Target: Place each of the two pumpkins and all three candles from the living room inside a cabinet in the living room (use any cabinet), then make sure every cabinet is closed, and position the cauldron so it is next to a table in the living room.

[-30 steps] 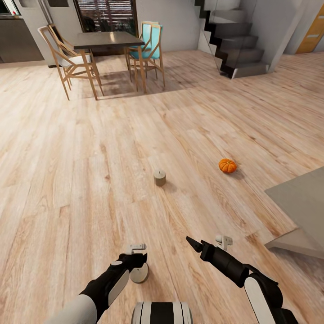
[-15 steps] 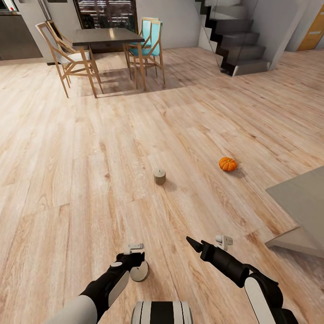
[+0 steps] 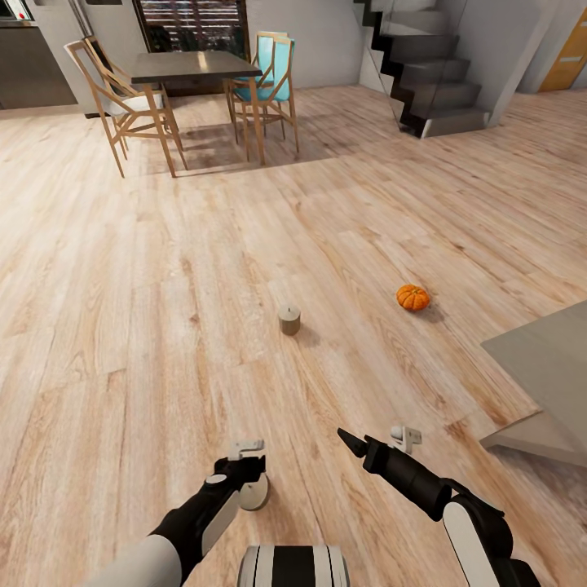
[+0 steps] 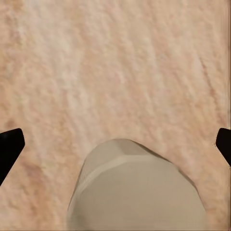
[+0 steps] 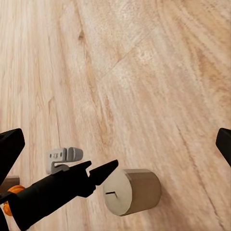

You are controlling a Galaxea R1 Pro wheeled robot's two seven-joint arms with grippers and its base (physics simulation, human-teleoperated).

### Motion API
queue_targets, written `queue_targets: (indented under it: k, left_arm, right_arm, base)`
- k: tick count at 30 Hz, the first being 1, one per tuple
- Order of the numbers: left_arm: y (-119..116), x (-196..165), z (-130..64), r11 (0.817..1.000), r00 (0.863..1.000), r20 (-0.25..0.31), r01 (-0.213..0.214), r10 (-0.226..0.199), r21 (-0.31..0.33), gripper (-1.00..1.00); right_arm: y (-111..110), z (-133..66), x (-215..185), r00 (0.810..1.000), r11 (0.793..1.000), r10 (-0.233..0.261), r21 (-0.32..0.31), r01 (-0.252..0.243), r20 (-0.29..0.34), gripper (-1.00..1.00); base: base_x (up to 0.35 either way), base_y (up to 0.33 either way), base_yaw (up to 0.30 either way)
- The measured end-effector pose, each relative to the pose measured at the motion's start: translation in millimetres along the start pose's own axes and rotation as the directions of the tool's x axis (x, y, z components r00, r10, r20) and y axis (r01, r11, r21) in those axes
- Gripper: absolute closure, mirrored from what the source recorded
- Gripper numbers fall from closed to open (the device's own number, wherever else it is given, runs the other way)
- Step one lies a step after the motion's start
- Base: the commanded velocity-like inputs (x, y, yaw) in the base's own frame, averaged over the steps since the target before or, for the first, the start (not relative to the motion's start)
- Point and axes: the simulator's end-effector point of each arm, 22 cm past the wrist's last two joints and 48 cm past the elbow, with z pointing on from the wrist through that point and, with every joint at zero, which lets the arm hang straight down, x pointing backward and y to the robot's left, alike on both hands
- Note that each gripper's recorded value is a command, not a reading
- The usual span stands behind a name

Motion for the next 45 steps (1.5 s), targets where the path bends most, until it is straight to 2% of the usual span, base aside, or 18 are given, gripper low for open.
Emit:
queue_targets:
  k: [8,20,34,40,45]
  left_arm:
    - [-9,2,-0.7,1.0,1.0,-0.004,-0.002,0.002,0.017,-1.0]
    - [-15,20,5.1,1.0,0.999,-0.04,0.003,-0.002,0.026,-1.0]
    - [-10,38,5.4,1.0,0.997,-0.08,-0.002,0.003,0.014,-1.0]
    - [-9,48,8.2,1.0,0.994,-0.105,0.029,-0.027,0.01,-1.0]
    - [-9,52,8.9,0.999,0.992,-0.119,0.038,-0.037,0.011,-1.0]
  right_arm:
    - [0,0.0,0,1.0,1.0,0.0,-0.001,0.0,0.0,-1.0]
    - [-8,4.3,8,1.0,1.0,0.014,0.01,-0.014,-0.017,-1.0]
    - [-8,4.3,8,1.0,1.0,0.014,0.009,-0.013,-0.017,-1.0]
    - [-13,6.2,12,0.999,1.0,0.02,0.016,-0.019,-0.027,-1.0]
    - [-14,6.8,14,0.999,1.0,0.022,0.017,-0.022,-0.029,-1.0]
  base:
    - [0.0,0.0,0.0]
    - [0.0,0.0,0.0]
    - [0.0,0.0,0.0]
    - [0.0,0.0,0.0]
    - [0.0,0.0,0.0]
